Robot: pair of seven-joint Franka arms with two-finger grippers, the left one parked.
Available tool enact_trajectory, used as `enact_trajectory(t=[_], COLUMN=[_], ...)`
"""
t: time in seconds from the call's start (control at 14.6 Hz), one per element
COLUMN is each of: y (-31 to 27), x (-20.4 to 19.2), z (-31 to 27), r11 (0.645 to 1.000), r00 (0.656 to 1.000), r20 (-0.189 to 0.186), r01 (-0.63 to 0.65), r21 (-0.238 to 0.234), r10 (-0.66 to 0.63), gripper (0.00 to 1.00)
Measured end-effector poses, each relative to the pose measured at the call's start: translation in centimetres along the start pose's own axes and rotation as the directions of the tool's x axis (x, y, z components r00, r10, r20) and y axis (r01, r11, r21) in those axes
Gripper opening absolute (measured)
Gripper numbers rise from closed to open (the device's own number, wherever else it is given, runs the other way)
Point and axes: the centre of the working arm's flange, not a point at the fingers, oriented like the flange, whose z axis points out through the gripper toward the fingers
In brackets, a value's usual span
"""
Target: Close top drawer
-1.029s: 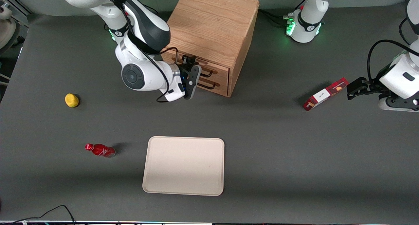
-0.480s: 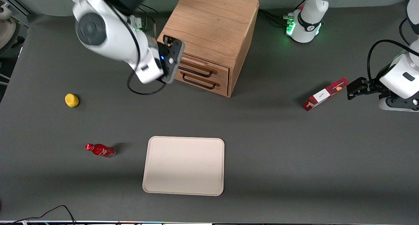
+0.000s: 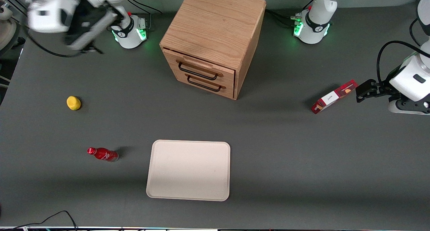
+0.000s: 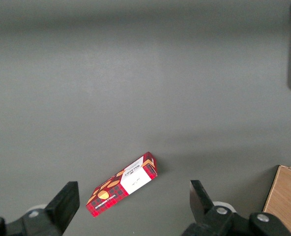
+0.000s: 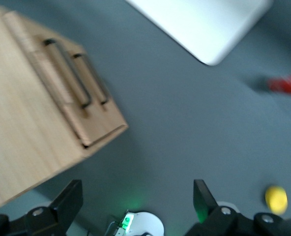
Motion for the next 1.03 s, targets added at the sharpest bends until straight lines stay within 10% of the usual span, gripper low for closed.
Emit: enact_trajectory(t=[0.34, 1.03], y=[6.1, 14.8], x=[-4.1, -9.4], z=[-0.4, 5.1], r11=[0.973, 0.925], r00=[0.981, 0.928], r20=[0.005, -0.065], r01=[-0.194, -0.37], r21=[-0.121, -0.082], r10=[0.196, 0.366], gripper=[1.0, 1.0])
